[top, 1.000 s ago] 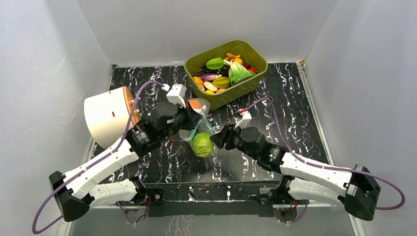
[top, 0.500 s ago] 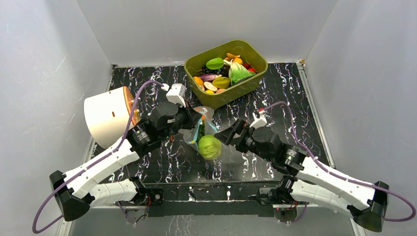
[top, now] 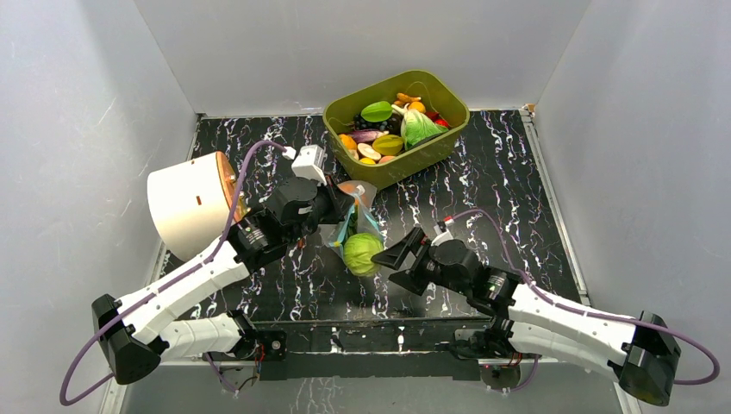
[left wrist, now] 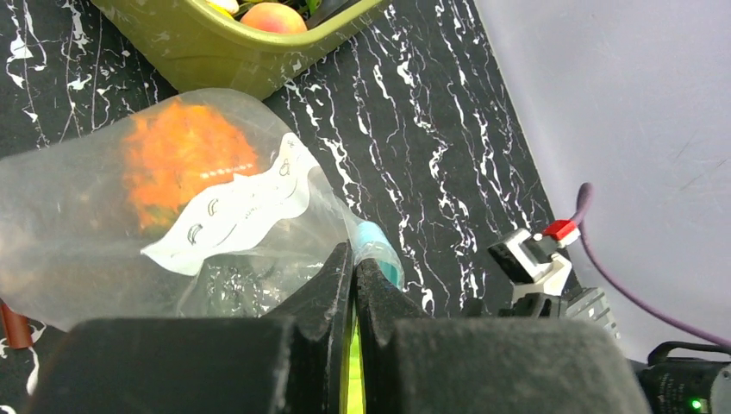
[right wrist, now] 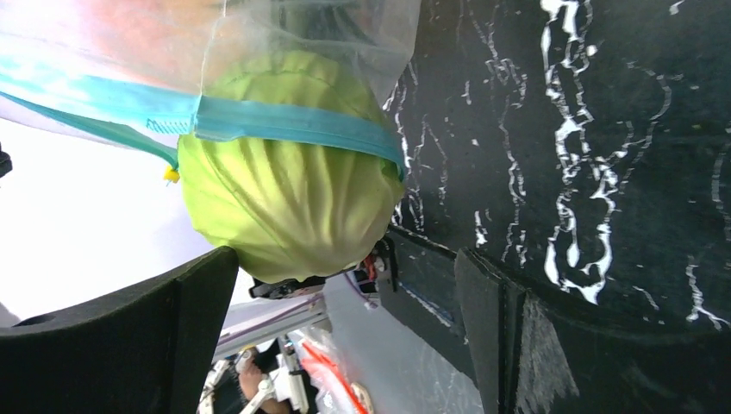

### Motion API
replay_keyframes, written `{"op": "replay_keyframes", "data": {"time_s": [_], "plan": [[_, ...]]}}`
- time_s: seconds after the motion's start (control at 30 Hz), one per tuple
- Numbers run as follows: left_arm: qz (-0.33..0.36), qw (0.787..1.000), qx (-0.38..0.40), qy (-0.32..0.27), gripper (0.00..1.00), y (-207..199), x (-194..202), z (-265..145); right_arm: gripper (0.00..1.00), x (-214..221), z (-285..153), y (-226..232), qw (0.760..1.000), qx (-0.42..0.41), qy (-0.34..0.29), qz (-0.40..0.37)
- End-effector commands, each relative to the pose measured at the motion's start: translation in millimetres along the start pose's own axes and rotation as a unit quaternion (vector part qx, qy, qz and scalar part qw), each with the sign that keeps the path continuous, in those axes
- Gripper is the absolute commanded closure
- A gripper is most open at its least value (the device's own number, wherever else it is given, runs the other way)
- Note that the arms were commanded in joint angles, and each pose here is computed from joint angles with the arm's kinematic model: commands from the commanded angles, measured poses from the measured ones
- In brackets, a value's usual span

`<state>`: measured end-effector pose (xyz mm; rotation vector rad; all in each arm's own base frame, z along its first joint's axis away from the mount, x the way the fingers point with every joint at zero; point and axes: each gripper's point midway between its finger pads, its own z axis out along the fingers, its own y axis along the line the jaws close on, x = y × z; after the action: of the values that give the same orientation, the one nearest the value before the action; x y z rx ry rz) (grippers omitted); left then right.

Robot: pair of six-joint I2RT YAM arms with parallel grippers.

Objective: Place the food in the zip-top bag and seal the zipper
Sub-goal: Adjust the zipper food storage bag at the center of the board.

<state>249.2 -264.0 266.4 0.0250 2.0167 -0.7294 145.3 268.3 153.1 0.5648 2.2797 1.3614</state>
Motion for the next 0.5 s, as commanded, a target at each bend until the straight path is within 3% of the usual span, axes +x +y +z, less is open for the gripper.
{"op": "replay_keyframes", "data": {"time_s": [0.0,0.13,0.33,0.47], "plan": [[-0.038,0.997,0.031,-0.060,1.00,-23.4,-39.6,-7.9,0.03,-1.7,-3.5,58.8,0.992,-0.119,0.003,0.027],[-0.047,0.996,0.042,-0.056,1.00,-27.5,-38.4,-9.1,0.10,-7.8,-8.3,84.7,0.985,-0.171,-0.009,0.030],[-0.063,0.996,0.055,-0.041,1.00,-28.7,-28.4,-11.3,0.31,-20.1,-12.9,113.0,0.978,-0.202,-0.038,0.022],[-0.077,0.994,0.072,-0.029,1.00,-32.2,-21.2,-14.6,0.34,-29.3,-4.9,109.3,0.979,-0.190,-0.064,0.025]]}}
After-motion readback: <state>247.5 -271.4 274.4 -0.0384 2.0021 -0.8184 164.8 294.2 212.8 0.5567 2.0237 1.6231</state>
